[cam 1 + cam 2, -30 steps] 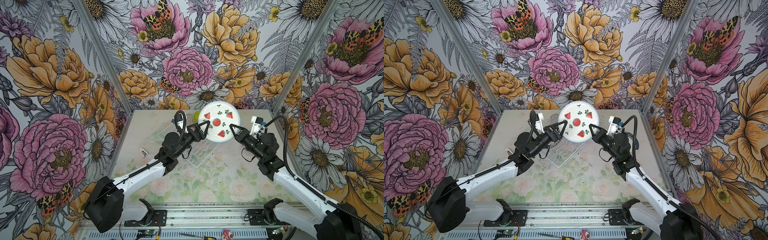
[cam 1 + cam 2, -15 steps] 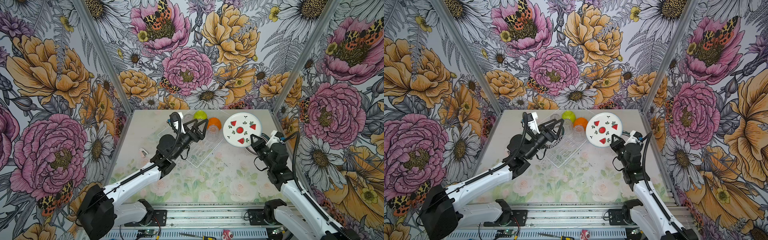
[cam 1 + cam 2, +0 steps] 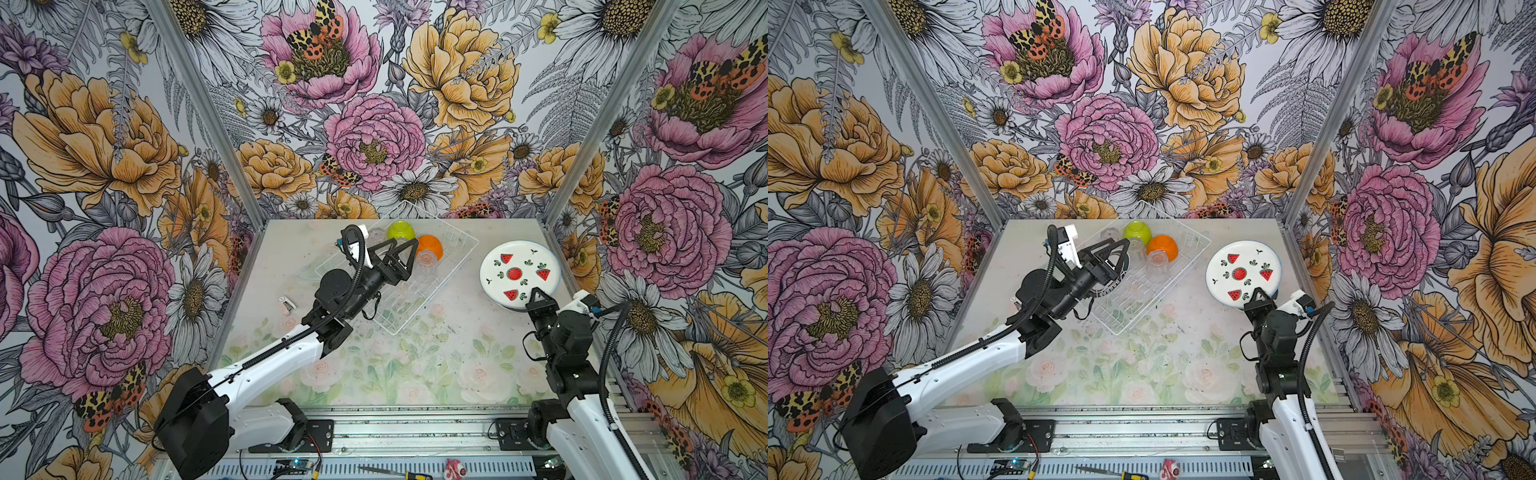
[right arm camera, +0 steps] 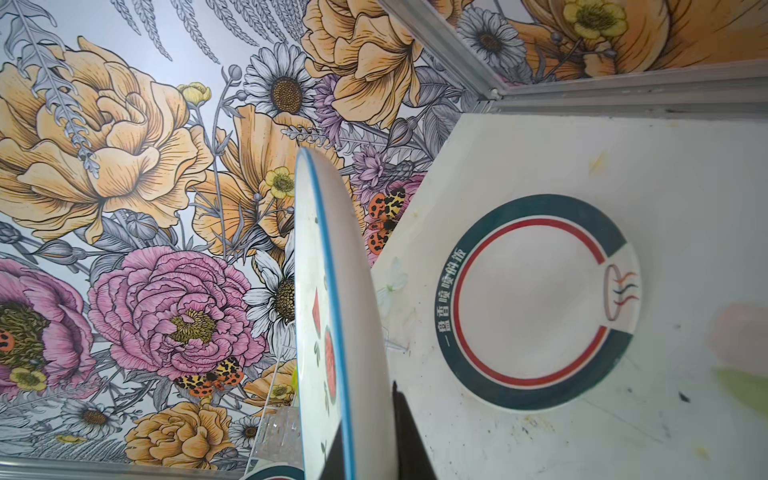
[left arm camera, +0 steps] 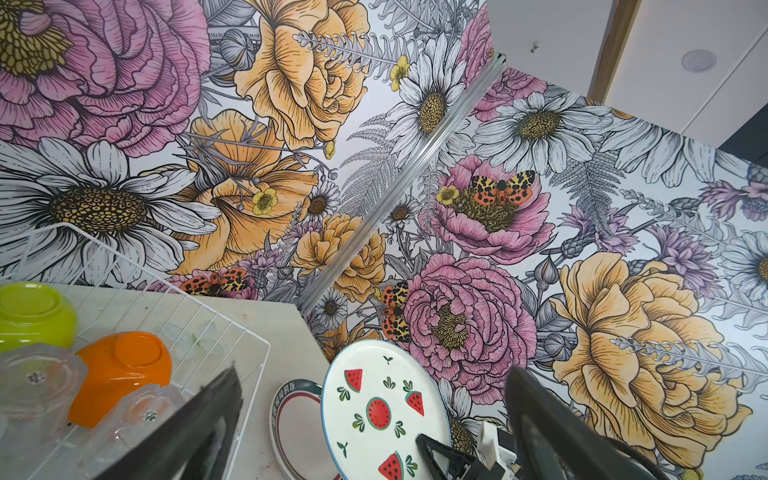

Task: Unload the mixed dishes from the dish rack
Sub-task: 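Carry the plate away from the rack with the right gripper while the left gripper releases, then lower the watermelon-print plate flat onto the banded plate and open the right gripper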

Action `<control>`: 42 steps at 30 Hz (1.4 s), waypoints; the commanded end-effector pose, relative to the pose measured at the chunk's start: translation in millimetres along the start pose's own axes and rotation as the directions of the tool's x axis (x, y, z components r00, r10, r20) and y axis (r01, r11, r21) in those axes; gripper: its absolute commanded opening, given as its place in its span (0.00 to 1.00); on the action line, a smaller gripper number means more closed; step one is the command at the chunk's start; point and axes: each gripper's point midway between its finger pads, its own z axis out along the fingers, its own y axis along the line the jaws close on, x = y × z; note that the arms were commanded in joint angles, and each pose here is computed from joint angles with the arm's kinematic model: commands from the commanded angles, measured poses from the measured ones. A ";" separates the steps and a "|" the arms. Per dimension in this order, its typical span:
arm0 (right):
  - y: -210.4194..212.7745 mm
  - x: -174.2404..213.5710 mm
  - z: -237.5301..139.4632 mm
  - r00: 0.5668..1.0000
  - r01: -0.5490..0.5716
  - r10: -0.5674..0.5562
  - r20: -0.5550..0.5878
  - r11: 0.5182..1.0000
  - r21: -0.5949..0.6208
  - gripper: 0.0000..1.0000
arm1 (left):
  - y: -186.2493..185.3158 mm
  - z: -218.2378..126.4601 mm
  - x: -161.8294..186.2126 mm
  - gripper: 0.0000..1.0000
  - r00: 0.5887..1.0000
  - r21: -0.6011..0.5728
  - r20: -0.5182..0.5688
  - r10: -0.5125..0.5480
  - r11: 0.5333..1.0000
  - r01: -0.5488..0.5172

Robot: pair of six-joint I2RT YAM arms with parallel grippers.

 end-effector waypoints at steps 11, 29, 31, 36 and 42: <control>-16.4 -18.9 12.9 0.998 -0.026 0.023 0.053 0.998 0.064 0.00 | -7.5 2.8 -5.9 0.99 0.999 0.011 0.022 0.025 1.000 -0.025; -45.7 -23.8 39.9 1.000 0.003 -0.006 0.015 0.986 0.166 0.00 | -3.7 10.3 0.2 0.99 1.000 0.008 0.007 0.021 1.000 -0.021; -49.6 -23.6 41.7 1.000 0.002 -0.004 0.013 0.984 0.178 0.00 | -4.4 10.0 -0.3 0.99 1.000 0.011 0.008 0.021 1.000 -0.021; -56.0 -23.9 48.2 1.000 -0.001 0.000 0.003 0.980 0.201 0.00 | -4.9 8.8 -0.4 0.99 1.000 0.012 0.009 0.020 1.000 -0.021; -64.9 -17.3 58.0 0.999 -0.014 0.023 -0.036 0.972 0.235 0.00 | -4.9 9.0 -0.8 0.99 1.000 0.011 0.011 0.015 1.000 -0.016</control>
